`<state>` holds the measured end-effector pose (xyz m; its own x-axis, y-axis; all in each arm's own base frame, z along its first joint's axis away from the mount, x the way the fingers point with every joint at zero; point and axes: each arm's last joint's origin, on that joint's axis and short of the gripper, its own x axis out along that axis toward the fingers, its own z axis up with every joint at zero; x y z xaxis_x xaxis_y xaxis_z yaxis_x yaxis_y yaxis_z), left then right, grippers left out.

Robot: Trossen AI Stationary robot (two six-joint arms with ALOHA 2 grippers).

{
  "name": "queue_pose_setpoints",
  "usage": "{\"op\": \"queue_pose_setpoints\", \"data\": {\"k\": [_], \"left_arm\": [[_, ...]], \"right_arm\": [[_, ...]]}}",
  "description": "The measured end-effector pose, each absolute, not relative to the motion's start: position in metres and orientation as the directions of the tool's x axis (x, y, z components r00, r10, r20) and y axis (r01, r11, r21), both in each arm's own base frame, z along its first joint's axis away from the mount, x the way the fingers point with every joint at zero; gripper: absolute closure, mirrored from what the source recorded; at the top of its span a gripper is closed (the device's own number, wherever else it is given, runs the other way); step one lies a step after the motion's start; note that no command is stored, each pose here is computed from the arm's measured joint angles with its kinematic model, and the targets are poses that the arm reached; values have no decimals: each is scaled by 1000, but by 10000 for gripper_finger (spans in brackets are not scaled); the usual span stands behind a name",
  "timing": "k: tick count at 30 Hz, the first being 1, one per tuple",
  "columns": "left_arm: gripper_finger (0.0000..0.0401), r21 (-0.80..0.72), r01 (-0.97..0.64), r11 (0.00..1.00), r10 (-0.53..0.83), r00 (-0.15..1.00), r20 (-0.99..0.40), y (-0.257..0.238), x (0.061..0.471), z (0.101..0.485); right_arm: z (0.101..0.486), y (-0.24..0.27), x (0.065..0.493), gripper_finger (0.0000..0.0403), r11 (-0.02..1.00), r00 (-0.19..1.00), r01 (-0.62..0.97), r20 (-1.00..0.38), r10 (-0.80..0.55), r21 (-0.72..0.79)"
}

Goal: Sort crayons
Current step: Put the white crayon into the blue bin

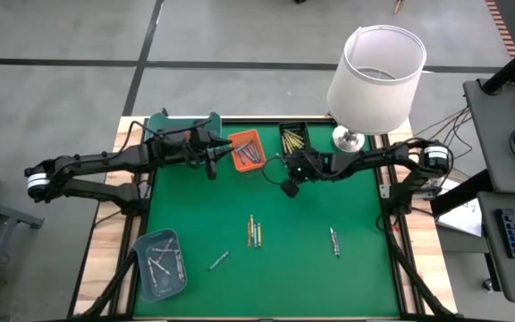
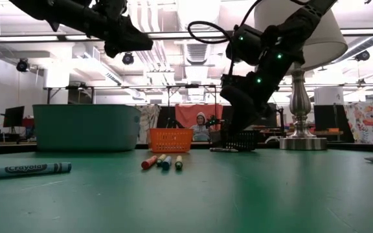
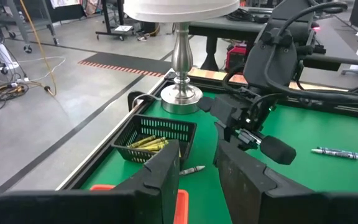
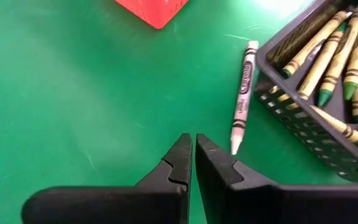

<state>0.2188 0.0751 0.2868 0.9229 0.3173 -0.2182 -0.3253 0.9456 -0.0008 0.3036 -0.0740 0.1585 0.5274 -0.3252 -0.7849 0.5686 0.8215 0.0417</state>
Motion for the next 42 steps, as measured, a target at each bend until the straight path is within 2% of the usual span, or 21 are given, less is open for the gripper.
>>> {"op": "queue_pose_setpoints", "data": {"k": [23,28,35,42], "left_arm": [[310,-1,-326,946,318,923,-218,75,219,287],[310,-1,-325,946,317,923,-218,75,219,287],[310,-1,-325,946,317,923,-218,75,219,287],[310,-1,-325,946,317,923,-218,75,219,287]], "right_arm": [[150,-75,304,387,820,488,573,-806,-334,7],[150,-74,304,350,825,492,564,-808,-325,11],[150,-77,303,298,790,467,612,-787,-403,-41],[146,-78,305,292,775,453,630,-787,-419,-50]]}}
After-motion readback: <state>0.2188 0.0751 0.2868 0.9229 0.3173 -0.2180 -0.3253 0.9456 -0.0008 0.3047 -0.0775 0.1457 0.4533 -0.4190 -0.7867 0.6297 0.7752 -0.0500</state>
